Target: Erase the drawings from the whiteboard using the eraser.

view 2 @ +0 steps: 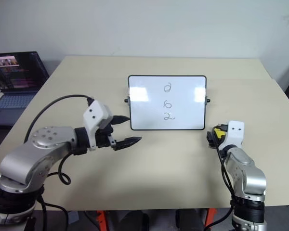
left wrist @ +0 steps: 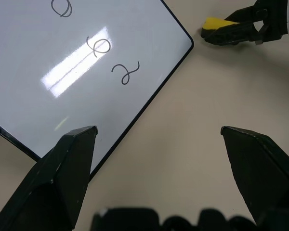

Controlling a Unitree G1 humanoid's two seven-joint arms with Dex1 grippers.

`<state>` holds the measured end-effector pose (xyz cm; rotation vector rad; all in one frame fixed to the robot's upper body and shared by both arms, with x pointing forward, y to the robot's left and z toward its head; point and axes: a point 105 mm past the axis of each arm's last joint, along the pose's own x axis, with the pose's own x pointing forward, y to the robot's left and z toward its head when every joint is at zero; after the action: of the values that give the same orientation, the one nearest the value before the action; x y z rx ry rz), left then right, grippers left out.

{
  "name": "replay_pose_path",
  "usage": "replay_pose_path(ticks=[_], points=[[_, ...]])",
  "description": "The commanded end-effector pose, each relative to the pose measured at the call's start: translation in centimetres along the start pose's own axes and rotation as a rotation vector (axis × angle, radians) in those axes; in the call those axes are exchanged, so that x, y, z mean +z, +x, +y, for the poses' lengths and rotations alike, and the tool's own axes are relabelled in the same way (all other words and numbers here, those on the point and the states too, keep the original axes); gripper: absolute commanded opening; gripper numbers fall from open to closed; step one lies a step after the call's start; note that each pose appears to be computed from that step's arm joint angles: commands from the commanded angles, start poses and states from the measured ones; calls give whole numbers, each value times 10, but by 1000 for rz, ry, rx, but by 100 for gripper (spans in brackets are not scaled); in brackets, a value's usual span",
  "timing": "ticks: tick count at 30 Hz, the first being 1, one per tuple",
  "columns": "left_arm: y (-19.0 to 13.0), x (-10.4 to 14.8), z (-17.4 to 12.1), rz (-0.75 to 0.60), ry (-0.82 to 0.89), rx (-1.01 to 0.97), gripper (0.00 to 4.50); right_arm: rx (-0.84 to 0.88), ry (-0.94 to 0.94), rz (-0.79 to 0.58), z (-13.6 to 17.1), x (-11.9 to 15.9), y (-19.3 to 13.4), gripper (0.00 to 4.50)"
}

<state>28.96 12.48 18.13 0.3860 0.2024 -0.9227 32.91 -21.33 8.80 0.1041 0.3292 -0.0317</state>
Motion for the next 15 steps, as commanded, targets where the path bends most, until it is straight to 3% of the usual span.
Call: replay_pose_path(ticks=[1,15], points=[[-5,10,3,-30,47,15,450,2,3,-63,1,18,-6,445],[-4,8,3,-29,46,9,450,-15,-10,-66,-8,29,-11,445]])
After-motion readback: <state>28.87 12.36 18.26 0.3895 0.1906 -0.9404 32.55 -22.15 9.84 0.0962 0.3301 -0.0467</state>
